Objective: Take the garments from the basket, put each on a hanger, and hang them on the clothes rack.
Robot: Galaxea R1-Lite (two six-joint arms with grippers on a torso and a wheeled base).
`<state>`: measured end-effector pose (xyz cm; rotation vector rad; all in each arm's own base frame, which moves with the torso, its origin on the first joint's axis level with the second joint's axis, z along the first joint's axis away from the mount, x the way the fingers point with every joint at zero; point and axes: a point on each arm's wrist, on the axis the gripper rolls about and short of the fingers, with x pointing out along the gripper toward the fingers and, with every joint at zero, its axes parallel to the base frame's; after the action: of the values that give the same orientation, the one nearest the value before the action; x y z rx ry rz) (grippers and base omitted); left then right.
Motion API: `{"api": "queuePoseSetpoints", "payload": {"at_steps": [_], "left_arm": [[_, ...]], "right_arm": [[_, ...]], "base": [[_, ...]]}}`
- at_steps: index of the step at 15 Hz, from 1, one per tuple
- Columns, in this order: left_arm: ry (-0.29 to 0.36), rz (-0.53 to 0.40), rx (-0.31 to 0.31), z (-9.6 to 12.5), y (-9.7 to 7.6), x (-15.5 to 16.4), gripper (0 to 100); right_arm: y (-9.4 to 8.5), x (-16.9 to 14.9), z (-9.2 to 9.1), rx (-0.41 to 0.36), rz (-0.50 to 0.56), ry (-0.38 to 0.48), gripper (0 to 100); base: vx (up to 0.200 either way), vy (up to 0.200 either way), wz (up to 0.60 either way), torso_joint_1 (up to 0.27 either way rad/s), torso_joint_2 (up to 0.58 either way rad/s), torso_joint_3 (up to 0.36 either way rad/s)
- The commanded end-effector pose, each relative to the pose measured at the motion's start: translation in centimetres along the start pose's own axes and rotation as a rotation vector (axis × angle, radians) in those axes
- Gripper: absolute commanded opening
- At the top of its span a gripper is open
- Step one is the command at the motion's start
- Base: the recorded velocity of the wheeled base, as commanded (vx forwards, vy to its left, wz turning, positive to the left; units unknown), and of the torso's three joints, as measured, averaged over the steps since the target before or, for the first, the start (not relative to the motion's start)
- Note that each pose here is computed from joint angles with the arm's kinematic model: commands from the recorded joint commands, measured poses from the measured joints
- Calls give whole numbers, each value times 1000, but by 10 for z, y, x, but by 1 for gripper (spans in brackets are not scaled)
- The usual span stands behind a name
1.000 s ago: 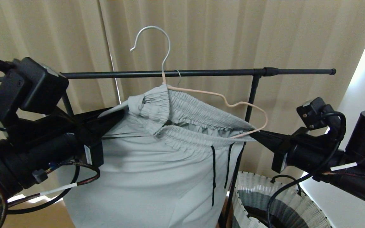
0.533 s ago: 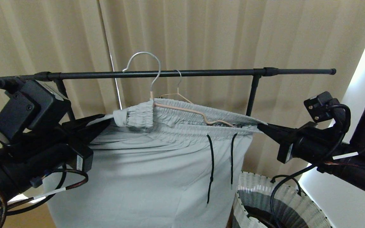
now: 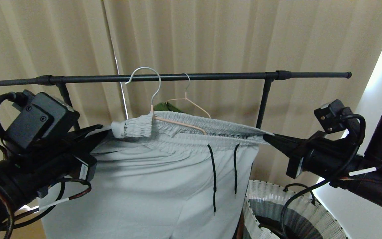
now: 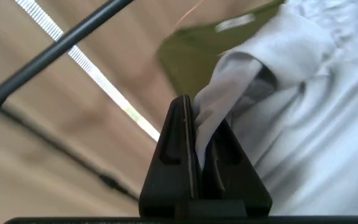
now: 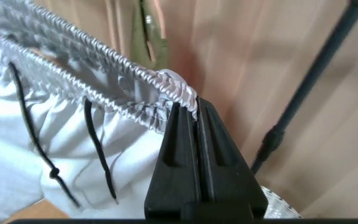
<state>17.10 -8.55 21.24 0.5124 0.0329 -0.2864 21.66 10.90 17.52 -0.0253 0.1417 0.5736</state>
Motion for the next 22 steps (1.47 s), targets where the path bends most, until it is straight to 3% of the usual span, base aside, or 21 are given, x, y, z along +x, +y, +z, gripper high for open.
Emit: {"api": "queuePoseSetpoints", "payload": {"at_steps": [1,5,6,10,13,16,18,22], "left_arm": [[38,20,-34,-1,-6,7,0],[71,44,-92,0,-16,12,0],[71,38,-94,0,-17,14,0],[13,-2,-148,8,-26,12,0],[-28,-38,-156,14,-32,9,0],[-69,-89,-155,19,-39,9,0],[-84,-111,-150,21,-49,18,0],[-112,-143,-148,27,-66,33,0]], "right_arm": [[23,-6,-2,-12,115,4,0],[47,-10,-12,-26,227,39,0],[47,-11,-14,-28,228,48,100],[45,-13,-22,-38,216,75,100],[31,-15,-17,-60,152,51,100],[11,-14,-4,-140,67,-16,100],[9,-10,10,-190,55,-77,100],[11,-4,23,-266,57,-121,100]], "base": [[0,0,0,0,0,0],[0,0,0,0,0,0],[0,0,0,0,0,0],[0,0,0,0,0,0],[0,0,0,0,0,0],[0,0,0,0,0,0],[0,0,0,0,0,0],[0,0,0,0,0,0]]}}
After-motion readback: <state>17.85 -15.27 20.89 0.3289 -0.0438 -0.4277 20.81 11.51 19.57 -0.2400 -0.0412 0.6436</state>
